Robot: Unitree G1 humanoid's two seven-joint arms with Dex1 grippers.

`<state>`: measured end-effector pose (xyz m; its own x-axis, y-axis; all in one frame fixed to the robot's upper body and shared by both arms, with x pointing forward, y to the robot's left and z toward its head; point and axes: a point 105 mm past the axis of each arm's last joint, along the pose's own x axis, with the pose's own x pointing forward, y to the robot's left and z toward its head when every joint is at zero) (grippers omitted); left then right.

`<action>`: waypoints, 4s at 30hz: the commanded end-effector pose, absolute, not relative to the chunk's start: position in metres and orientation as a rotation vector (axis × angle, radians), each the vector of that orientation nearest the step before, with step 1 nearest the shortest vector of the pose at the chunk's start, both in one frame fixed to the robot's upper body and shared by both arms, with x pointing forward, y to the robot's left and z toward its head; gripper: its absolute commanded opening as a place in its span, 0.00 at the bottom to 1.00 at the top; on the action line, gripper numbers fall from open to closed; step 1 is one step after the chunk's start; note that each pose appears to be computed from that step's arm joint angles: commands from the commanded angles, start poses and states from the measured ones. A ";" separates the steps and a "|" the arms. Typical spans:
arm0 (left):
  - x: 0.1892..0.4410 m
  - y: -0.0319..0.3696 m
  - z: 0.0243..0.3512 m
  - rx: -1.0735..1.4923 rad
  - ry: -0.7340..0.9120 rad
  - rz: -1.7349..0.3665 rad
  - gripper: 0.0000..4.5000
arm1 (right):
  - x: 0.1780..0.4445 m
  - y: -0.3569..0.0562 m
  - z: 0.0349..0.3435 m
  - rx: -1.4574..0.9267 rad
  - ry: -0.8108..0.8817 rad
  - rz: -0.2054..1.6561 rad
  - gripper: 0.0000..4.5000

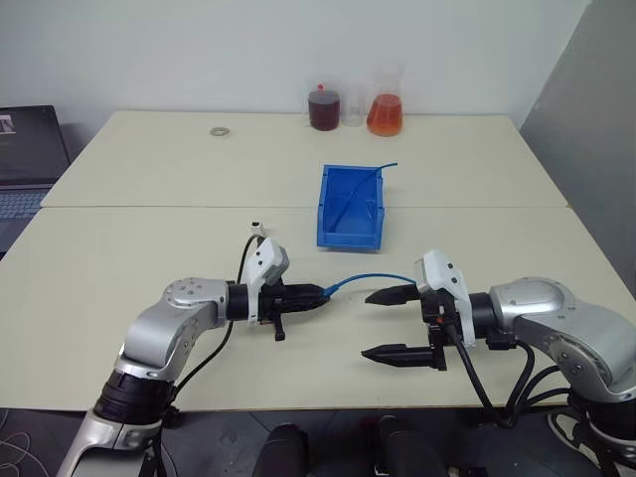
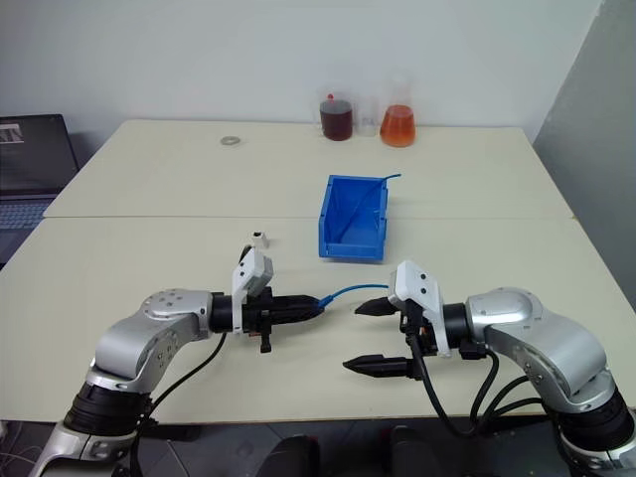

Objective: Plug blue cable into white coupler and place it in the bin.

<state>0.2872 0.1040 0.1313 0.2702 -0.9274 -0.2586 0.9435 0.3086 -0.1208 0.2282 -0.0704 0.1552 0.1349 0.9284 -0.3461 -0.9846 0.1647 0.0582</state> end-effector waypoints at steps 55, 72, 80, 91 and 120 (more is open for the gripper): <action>0.249 0.101 0.167 -0.098 0.310 -1.550 0.05 | 0.247 -0.034 0.178 0.242 0.357 1.488 0.09; 0.253 0.097 0.164 0.013 0.255 -1.536 0.39 | 0.245 -0.035 0.178 0.218 0.360 1.510 0.03; 0.251 0.115 0.150 0.116 0.283 -1.459 0.73 | 0.259 -0.042 0.180 0.151 0.301 1.438 0.03; 0.280 0.170 0.139 0.094 0.136 -0.830 1.00 | 0.276 -0.067 0.169 0.071 0.264 1.286 0.03; 0.396 0.202 0.115 0.178 0.269 -0.093 1.00 | 0.276 -0.062 0.170 0.124 0.238 1.266 0.02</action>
